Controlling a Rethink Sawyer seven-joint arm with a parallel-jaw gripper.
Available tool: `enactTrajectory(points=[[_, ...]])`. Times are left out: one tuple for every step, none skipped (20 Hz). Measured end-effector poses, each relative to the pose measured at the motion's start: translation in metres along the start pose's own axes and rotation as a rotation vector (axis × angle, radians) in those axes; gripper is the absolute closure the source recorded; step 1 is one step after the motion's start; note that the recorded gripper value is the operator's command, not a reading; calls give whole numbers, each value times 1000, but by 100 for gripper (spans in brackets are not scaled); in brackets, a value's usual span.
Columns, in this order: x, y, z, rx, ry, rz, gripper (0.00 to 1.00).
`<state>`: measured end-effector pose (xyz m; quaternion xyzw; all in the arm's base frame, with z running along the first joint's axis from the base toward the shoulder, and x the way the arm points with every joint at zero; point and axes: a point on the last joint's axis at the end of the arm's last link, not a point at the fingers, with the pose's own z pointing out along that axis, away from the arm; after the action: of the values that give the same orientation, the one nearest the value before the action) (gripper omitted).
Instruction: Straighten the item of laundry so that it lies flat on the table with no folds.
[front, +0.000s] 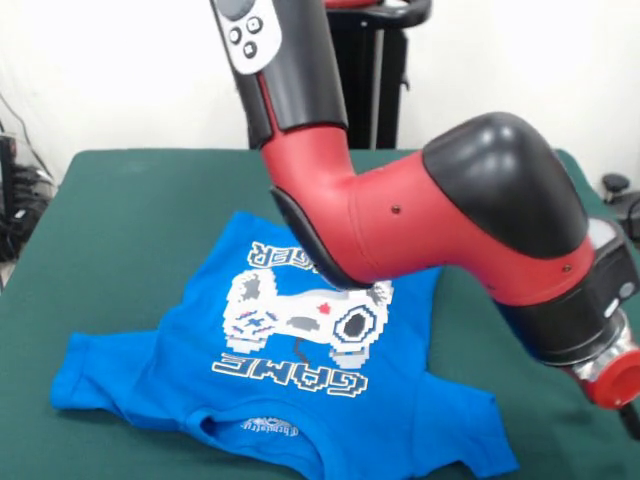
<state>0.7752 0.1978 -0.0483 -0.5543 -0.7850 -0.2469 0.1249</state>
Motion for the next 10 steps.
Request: enactTrajectory(points=[[3,0,2,4,-2,-9,0],[5,0,2,6,-4,-13,0],[12,-2,5,18,-21,-40,0],[15,-2,7,28,-35,-57,0],[17,-3,7,33,-45,-68,0],[23,-6,10,58,-88,-115,0],[25,-7,11,69,-110,-138,0],[29,-9,12,85,-140,-170,0],[41,-11,13,127,-213,-250,0],[46,-11,12,146,-240,-281,0]])
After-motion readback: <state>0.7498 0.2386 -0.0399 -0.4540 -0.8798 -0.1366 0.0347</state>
